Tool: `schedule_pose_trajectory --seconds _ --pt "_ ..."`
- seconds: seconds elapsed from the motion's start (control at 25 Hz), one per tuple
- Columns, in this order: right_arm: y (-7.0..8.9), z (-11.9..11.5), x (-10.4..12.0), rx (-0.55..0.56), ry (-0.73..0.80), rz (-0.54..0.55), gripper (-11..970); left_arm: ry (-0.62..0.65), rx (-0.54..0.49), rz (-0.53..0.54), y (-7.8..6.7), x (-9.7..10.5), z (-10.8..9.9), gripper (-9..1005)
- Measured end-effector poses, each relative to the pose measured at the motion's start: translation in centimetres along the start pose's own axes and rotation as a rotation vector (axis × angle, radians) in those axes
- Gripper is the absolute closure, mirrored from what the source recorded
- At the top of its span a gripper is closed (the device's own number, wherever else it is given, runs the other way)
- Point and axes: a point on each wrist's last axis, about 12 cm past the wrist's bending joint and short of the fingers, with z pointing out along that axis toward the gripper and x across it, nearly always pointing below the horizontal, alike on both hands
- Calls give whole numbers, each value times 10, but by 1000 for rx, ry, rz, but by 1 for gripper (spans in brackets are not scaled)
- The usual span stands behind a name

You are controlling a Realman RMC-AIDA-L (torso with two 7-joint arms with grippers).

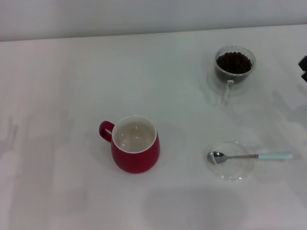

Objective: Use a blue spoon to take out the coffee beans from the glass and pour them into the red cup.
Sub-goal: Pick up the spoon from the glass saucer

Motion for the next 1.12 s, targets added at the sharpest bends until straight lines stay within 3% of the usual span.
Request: schedule_pose_trajectory --seconds 0.2,0.6,1.12 --pt "-4 -20 3 32 18 118 90 -9 7 1 -1 -1 3 118" --pt "-4 -56 9 60 57 267 90 -21 17 15 -1 -3 13 108" --pt "-1 -75 15 59 121 384 91 -7 29 38 -1 -3 32 108"
